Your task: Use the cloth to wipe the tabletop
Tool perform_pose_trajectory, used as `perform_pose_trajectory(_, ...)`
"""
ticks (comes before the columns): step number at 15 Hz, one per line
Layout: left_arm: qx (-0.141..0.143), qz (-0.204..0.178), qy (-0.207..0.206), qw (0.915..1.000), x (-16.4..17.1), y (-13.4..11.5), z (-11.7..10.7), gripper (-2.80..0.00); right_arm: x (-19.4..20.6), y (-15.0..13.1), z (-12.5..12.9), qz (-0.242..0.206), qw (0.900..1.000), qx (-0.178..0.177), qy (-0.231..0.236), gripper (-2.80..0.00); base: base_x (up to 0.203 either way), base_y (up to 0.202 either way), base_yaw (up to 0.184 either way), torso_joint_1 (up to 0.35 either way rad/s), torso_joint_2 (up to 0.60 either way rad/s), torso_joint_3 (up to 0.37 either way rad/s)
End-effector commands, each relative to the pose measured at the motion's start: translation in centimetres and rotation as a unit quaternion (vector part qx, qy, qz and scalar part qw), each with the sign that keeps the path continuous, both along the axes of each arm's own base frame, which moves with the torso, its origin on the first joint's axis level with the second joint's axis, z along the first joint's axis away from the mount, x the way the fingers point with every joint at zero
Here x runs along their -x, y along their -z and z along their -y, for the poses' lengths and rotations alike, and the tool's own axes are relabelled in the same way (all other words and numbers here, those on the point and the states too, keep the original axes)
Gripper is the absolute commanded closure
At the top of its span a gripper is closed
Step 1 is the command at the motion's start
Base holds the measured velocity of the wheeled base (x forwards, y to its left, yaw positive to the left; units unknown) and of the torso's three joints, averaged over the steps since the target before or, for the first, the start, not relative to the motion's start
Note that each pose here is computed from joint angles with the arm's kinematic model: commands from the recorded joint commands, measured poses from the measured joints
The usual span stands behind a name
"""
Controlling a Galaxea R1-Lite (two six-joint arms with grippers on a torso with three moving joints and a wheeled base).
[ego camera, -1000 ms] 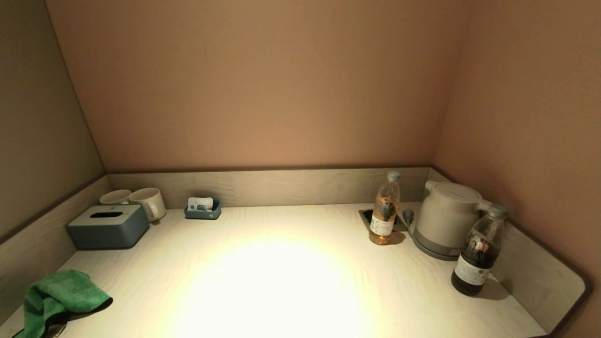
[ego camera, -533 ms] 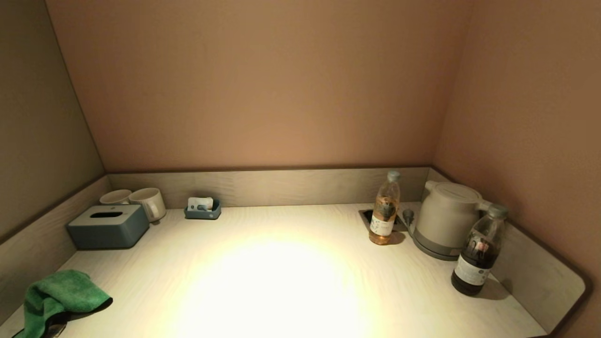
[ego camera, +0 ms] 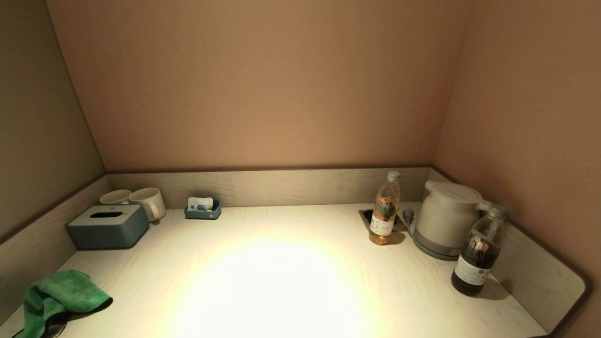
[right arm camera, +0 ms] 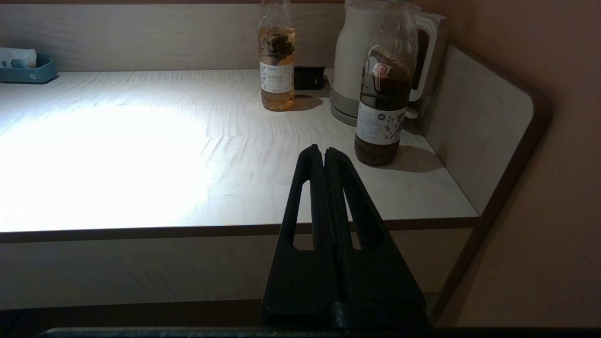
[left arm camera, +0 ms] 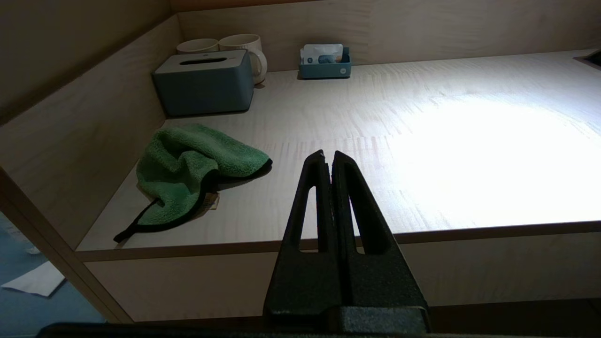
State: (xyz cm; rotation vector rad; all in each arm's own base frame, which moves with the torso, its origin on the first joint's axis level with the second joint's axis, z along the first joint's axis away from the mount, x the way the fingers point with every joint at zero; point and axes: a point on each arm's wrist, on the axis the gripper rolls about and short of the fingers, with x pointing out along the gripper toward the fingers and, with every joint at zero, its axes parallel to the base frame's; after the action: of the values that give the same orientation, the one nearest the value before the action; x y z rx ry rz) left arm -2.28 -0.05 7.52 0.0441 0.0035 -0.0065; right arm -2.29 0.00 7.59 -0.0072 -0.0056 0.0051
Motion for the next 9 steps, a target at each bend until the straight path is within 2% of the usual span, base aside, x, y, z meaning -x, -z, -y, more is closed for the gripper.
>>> perform_pose_trajectory(1,0.0,0.001,0.0,1.0,0.01,-0.04,0.0,0.0,-0.01,-0.01,0.0,0.0,1.0,0.0,-0.001,0.0,0.0,0.0,0.0,0.0,0.0,0.0)
perform_pose_trajectory(9,0.0,0.001,0.0,1.0,0.01,-0.04,0.0,0.0,-0.01,-0.01,0.0,0.0,1.0,0.0,-0.001,0.0,0.0,0.0,0.0,0.0,0.0,0.0)
